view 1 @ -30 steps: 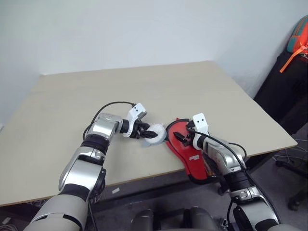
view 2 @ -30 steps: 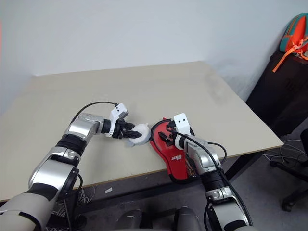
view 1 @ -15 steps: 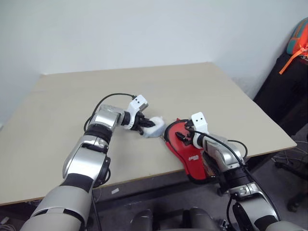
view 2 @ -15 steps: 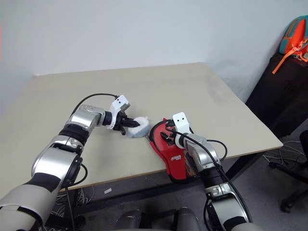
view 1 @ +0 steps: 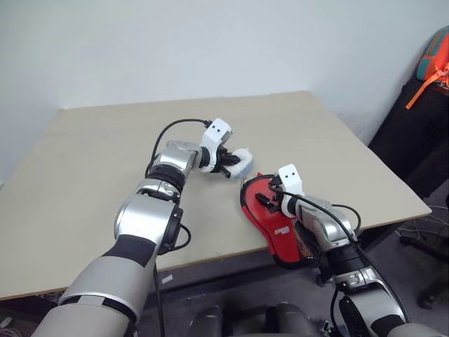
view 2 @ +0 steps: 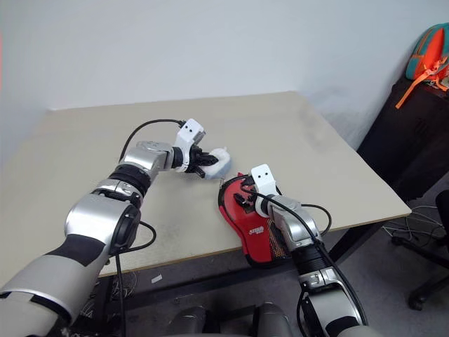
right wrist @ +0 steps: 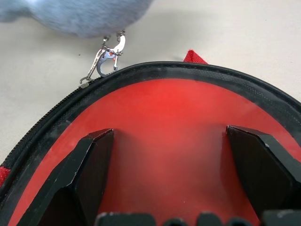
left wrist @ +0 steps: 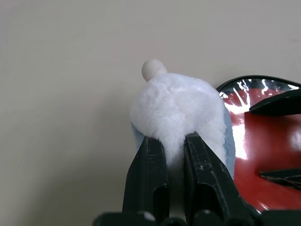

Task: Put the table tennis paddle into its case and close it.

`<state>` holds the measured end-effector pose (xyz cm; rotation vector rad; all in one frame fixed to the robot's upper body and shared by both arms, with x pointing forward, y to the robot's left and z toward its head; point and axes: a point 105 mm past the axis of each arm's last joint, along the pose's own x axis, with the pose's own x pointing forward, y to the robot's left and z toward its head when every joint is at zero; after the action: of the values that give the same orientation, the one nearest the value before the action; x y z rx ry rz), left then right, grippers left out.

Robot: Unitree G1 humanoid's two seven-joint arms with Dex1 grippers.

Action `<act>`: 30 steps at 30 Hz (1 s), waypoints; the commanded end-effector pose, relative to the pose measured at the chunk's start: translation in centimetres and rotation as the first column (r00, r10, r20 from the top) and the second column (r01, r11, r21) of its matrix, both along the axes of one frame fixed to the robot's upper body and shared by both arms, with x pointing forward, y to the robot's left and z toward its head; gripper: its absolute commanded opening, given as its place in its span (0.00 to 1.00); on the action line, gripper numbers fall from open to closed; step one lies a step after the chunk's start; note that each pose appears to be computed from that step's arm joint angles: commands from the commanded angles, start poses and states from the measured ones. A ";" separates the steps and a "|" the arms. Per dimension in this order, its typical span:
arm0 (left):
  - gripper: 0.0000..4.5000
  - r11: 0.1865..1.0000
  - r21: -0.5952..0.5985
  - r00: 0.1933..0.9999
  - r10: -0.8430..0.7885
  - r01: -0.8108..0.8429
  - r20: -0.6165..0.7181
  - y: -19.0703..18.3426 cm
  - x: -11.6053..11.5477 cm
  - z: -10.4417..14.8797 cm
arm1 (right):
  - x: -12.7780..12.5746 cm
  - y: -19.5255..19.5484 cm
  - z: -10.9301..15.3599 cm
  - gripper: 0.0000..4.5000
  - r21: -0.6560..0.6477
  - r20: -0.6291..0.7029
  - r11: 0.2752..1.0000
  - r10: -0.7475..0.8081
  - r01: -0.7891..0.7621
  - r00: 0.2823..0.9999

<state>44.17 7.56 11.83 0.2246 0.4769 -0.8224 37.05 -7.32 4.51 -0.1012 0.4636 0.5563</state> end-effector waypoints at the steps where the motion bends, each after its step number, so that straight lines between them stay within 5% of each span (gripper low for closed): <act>1: 0.00 1.000 -0.011 0.990 -0.005 0.006 0.138 -2.1 1.2 3.9 | -1.8 -1.3 -4.3 0.92 -0.064 -0.176 0.998 -0.033 0.022 0.984; 11: 0.00 0.992 -0.099 0.967 0.097 -0.075 0.236 -8.1 1.5 6.3 | -1.8 -0.6 -4.3 0.92 -0.074 -0.170 0.997 0.000 -0.013 0.985; 30: 0.00 0.981 -0.029 0.949 -0.179 0.193 0.259 -15.2 -2.9 1.7 | -1.8 0.5 -3.6 0.92 -0.053 -0.123 0.998 0.034 -0.041 0.992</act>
<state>43.55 -3.21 12.79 0.3252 0.2570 -0.8092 36.84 -7.25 4.32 -0.1172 0.4609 0.5666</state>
